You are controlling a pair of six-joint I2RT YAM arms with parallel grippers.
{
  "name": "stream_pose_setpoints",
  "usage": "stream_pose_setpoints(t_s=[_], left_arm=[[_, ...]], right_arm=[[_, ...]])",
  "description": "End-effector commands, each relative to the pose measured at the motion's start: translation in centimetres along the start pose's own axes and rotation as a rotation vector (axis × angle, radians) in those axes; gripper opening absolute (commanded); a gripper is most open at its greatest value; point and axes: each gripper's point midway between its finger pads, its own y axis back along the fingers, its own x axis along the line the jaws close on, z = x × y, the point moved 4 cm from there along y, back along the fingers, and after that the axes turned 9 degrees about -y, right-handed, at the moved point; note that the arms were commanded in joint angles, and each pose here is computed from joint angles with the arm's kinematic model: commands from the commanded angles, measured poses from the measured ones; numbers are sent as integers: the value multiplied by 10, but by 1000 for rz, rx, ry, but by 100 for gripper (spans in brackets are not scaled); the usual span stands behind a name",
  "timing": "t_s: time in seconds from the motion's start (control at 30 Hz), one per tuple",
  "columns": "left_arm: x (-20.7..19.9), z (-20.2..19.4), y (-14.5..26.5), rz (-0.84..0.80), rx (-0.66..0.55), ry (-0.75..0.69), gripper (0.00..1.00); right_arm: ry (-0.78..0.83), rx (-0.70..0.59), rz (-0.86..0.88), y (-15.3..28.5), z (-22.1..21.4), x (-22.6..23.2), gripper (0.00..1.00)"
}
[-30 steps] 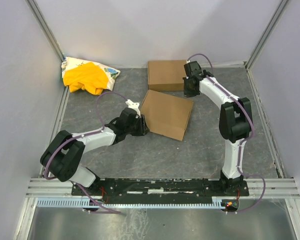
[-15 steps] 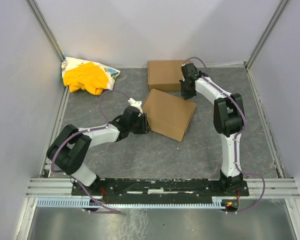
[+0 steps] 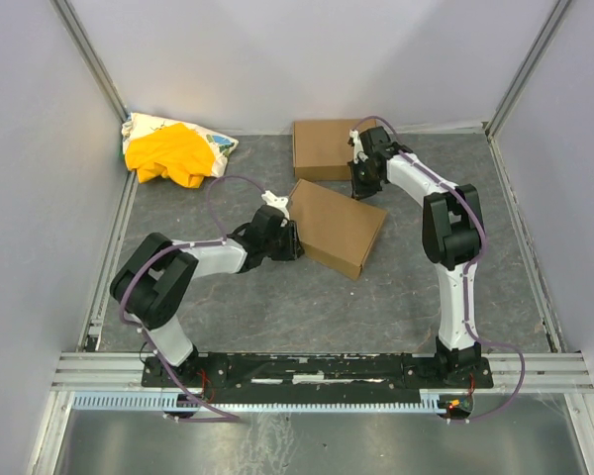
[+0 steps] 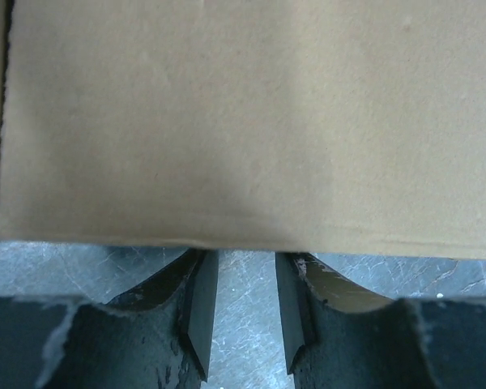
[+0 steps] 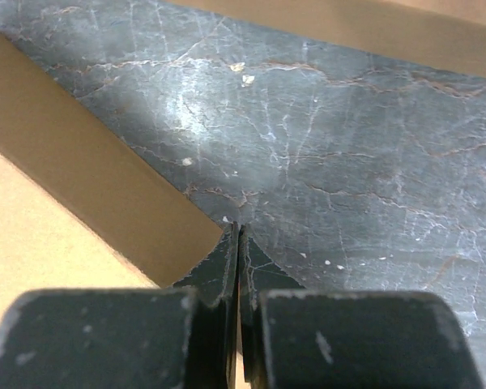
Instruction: Fold the paper box
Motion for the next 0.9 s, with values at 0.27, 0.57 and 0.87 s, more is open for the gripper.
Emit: stream_pose_setpoints(t_s=[0.27,0.57,0.87], left_arm=[[-23,41,9,-45,-404,62,41],[-41,32,61,-65,-411,-23,46],[-93,6,97,-287,-292,-78,45]], right_arm=[[80,165,182,-7,-59,52,2],[19,105,50,-3,-43,33,2],[-15,126,81,0,-42,38,1]])
